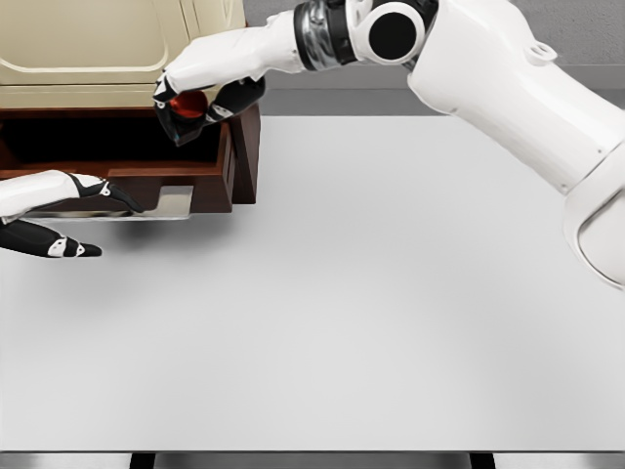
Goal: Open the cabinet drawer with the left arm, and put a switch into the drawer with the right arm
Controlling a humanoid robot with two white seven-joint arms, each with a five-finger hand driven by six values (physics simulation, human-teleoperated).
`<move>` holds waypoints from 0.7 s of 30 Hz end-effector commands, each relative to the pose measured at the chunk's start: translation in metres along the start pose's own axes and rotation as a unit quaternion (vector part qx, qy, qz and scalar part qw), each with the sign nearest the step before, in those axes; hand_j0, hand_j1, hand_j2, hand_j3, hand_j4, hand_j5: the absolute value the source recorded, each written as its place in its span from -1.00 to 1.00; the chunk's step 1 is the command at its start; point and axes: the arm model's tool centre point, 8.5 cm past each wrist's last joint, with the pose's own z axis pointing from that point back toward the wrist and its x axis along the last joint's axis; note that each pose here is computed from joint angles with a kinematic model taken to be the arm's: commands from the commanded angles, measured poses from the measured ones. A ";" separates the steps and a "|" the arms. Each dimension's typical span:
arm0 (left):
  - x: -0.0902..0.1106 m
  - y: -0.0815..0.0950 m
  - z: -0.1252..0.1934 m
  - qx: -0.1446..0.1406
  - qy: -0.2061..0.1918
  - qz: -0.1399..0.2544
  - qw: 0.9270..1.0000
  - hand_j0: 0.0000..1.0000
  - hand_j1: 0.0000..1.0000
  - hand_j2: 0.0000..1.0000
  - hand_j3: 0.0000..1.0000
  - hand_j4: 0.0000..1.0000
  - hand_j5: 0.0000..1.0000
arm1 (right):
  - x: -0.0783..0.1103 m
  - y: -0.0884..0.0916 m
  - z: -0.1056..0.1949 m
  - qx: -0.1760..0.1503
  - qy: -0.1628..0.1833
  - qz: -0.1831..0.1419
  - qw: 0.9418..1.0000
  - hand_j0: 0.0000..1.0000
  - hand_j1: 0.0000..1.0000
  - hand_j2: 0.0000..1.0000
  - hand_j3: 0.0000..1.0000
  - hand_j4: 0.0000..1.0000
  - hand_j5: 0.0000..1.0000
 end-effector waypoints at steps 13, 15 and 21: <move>0.002 0.006 0.006 0.007 0.005 -0.001 1.000 0.62 0.62 0.62 0.62 0.62 0.62 | 0.003 -0.003 -0.010 0.003 -0.004 -0.006 1.000 0.14 0.14 0.14 0.14 0.14 0.14; 0.005 0.009 0.007 0.011 -0.003 -0.006 1.000 0.59 0.59 0.59 0.59 0.59 0.59 | 0.001 -0.002 -0.013 0.007 0.001 -0.005 1.000 0.14 0.14 0.14 0.14 0.14 0.14; 0.008 0.011 0.011 0.010 -0.007 -0.011 1.000 0.52 0.52 0.52 0.52 0.52 0.52 | 0.001 -0.015 -0.011 -0.006 0.014 0.024 1.000 0.14 0.14 0.14 0.14 0.14 0.14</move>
